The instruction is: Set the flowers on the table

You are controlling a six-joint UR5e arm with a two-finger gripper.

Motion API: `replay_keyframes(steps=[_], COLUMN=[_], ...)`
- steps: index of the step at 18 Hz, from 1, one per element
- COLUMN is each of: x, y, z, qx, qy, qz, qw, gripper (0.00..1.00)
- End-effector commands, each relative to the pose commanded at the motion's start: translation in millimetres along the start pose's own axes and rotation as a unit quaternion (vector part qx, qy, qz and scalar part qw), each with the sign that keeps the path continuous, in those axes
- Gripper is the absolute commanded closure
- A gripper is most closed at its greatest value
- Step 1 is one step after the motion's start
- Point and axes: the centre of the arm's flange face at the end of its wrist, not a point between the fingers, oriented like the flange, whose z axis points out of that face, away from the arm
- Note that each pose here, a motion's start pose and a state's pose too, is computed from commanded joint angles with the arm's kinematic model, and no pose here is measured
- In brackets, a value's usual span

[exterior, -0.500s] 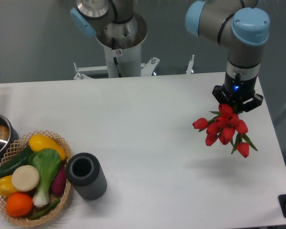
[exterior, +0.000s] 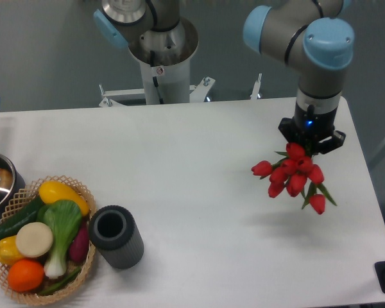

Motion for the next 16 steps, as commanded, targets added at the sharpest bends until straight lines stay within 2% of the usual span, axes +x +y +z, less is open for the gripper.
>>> replay_keyframes(steps=[3, 8, 9, 11, 16], x=[20.5, 45.3, 47.8, 48.0, 45.3], y=[-22.0, -46.2, -46.2, -47.1, -47.1], z=[9.2, 29.8, 32.7, 32.3, 32.7], qx=[0.002, 0.006, 0.005, 0.006, 0.014], qy=[0.012, 0.036, 0.038, 0.036, 0.017], qz=[0.006, 0.020, 0.017, 0.012, 0.012], qw=[0.9999, 0.9992, 0.9991, 0.9993, 0.9997], gripper=[0.92, 0.60, 0.44, 0.01, 0.00])
